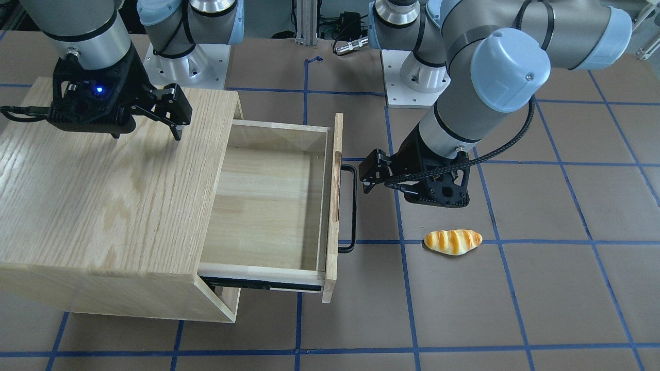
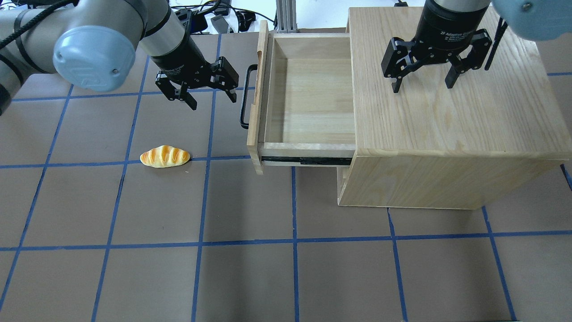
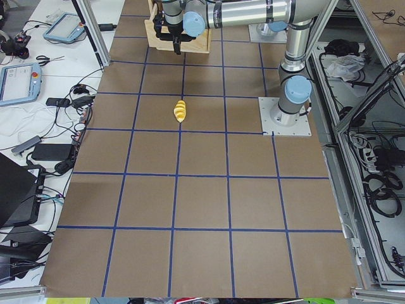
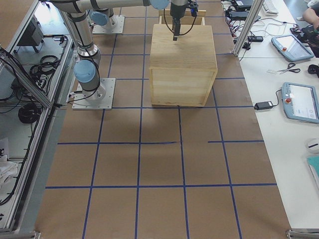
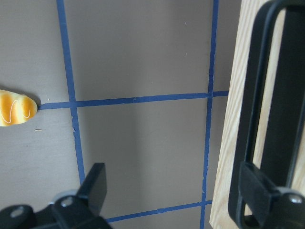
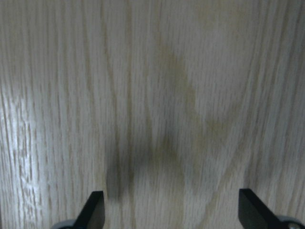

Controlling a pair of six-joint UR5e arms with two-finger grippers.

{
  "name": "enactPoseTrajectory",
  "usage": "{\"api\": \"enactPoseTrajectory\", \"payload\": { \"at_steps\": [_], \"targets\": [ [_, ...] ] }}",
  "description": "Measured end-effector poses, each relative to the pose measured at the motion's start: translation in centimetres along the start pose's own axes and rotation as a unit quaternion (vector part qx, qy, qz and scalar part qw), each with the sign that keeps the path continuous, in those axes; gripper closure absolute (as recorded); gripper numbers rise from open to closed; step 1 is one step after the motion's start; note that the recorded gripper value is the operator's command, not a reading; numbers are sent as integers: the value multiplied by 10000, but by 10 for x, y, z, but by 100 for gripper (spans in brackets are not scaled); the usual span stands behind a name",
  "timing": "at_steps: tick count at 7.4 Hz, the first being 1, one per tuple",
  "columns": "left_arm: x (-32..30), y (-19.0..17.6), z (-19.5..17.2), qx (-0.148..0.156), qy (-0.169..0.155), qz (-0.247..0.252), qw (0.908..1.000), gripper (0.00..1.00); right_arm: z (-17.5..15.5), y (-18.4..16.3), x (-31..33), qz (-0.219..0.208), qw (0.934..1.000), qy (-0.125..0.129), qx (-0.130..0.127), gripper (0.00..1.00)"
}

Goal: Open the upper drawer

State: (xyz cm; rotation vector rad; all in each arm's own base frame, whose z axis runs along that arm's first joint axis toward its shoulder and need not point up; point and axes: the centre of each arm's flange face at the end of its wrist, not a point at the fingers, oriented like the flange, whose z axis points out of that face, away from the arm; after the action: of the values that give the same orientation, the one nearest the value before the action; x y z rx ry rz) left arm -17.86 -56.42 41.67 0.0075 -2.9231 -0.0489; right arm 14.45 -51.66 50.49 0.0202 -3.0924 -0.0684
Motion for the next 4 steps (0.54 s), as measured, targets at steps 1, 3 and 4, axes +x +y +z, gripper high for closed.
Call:
{"api": "enactPoseTrajectory", "payload": {
  "at_steps": [1, 3, 4],
  "targets": [
    [-13, 3, -17, 53, -117, -89, 9999, 0, 0, 0, 0, 1, 10000, 0, 0, 0],
    [-47, 16, -66, 313, -667, -179, 9971, 0, 0, 0, 0, -2, 10000, 0, 1, 0],
    [-54, 29, -89, 415, -913, -181, 9948, 0, 0, 0, 0, -1, 10000, 0, 1, 0]
  ]
}}
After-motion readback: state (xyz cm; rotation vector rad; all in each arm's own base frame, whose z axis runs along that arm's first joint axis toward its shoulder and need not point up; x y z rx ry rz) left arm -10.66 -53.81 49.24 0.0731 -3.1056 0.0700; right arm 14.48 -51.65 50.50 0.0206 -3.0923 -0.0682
